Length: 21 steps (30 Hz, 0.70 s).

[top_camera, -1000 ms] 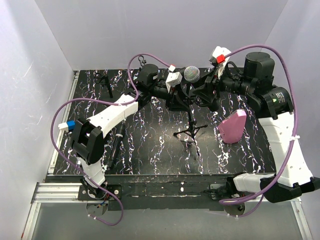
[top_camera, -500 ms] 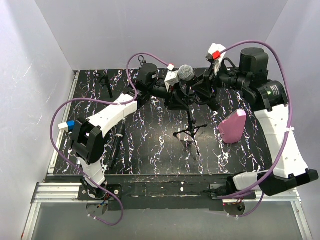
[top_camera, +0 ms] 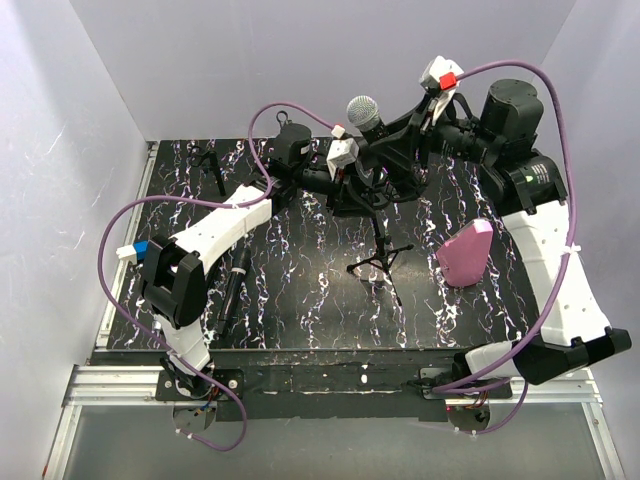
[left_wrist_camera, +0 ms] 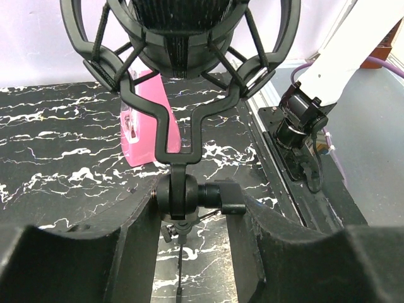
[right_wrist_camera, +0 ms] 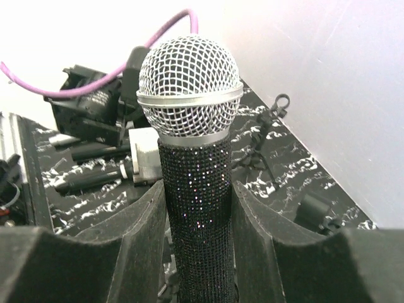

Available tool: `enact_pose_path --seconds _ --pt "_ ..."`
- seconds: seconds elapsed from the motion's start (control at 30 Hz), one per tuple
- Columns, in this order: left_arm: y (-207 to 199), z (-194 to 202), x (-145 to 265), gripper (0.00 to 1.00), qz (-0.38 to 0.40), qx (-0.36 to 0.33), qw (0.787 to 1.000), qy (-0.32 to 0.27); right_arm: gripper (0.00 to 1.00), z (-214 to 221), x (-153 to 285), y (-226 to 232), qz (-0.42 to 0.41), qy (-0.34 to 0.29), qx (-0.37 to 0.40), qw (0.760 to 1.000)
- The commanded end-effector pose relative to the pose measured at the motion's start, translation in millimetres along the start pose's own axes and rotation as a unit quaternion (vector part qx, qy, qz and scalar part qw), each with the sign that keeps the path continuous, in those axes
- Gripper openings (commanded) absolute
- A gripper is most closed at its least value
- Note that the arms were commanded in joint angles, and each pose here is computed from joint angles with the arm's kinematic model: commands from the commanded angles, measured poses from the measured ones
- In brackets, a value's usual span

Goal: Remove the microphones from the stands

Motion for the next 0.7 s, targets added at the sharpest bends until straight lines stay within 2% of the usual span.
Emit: enact_pose_path --seconds 0.0,0.37,0.53,0.67 --pt "1.4 19.8 -2.3 0.0 -0.017 0.059 0.998 0.03 0.01 -52.0 -9.1 -3.5 -0.02 -0.123 0.024 0.992" --pt "0.3 18.8 -4.3 0.0 -0.022 0.046 0.998 0.038 0.01 -99.6 -33.6 -10.5 -0.037 -0.202 0.048 0.978" --pt "-5.1 5.6 -1.8 0.0 -0.026 0.02 0.999 0.04 0.01 -123.3 -18.2 -14.9 0.02 -0.233 0.093 0.968" --pt "-8.5 -8.7 0.2 0.0 -0.027 -0.001 0.999 0.042 0.01 -128.0 -4.3 -24.2 0.107 -0.238 0.149 0.954"
Point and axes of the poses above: each gripper's point midway between its finger pads, its own x axis back along the fingers, its own y axis along the line the jaws close on, z = x × y, the point moved 10 cm from there along x, back along the fingers, and after that the axes turned 12 degrees about x, right-handed, at the moved point
